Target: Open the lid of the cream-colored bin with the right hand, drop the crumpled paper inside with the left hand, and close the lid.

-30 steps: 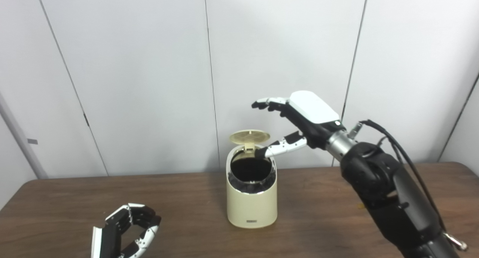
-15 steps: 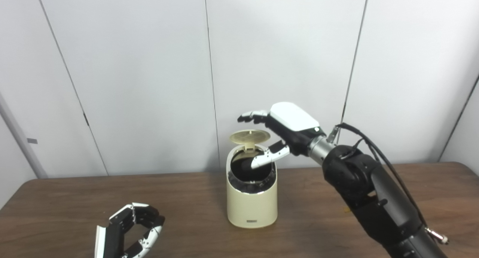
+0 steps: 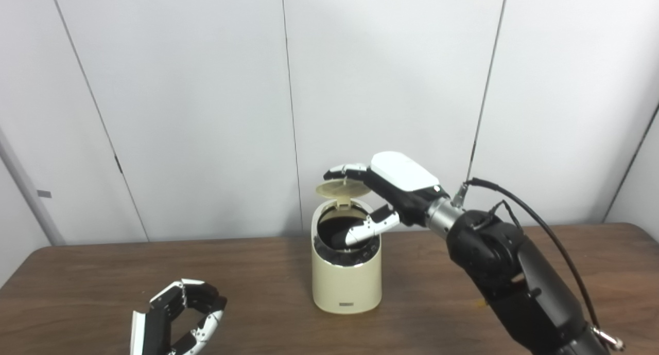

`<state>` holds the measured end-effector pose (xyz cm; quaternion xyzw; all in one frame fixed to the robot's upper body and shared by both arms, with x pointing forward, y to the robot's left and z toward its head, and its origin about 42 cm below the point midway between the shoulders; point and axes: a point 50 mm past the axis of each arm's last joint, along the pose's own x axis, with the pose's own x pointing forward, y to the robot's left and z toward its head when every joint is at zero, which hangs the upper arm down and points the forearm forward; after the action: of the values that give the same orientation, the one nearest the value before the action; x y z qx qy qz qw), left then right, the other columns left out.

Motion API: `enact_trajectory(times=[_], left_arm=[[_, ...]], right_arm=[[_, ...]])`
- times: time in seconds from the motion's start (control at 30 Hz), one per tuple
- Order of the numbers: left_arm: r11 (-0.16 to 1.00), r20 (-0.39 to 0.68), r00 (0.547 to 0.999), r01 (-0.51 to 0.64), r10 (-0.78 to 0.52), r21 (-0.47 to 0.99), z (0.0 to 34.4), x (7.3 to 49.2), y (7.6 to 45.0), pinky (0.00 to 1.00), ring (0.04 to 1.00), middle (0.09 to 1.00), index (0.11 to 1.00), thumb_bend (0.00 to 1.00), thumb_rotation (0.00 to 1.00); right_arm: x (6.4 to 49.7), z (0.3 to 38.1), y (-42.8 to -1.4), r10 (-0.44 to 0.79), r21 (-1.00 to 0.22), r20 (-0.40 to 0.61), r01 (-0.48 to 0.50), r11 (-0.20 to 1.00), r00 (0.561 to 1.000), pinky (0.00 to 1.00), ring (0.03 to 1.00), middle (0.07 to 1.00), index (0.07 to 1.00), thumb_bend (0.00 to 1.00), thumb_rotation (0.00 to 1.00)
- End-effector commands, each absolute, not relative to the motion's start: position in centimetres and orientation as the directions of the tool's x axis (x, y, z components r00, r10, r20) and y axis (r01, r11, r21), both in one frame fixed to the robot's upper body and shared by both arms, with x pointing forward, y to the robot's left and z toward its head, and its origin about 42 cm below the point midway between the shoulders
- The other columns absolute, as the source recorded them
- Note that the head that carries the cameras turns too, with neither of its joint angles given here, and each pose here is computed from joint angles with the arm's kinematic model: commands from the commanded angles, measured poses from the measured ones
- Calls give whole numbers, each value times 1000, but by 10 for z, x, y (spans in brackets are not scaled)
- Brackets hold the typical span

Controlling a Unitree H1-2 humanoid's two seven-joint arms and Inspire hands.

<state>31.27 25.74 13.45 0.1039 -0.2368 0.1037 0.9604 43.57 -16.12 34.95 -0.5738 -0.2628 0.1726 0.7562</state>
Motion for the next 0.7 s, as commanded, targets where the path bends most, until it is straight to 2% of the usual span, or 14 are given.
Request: enact_trajectory(times=[0.0,0.27,0.47,0.67], left_arm=[[962,455,878,-234,147,142,120,300,249,421,488,515,485,489,81],[963,457,877,-234,148,136,121,301,252,426,494,519,485,488,80],[964,458,876,-232,150,128,123,302,253,428,492,518,485,488,78],[964,465,874,-229,141,137,124,302,254,425,490,517,485,489,80]], right_arm=[[431,375,-165,558,-948,268,112,297,785,683,785,812,824,861,714],[422,371,-172,557,-949,275,127,290,784,624,744,784,804,874,729],[412,369,-174,549,-952,252,101,290,797,656,749,784,800,887,743],[402,361,-176,550,-954,228,71,291,804,643,746,782,794,902,750]])
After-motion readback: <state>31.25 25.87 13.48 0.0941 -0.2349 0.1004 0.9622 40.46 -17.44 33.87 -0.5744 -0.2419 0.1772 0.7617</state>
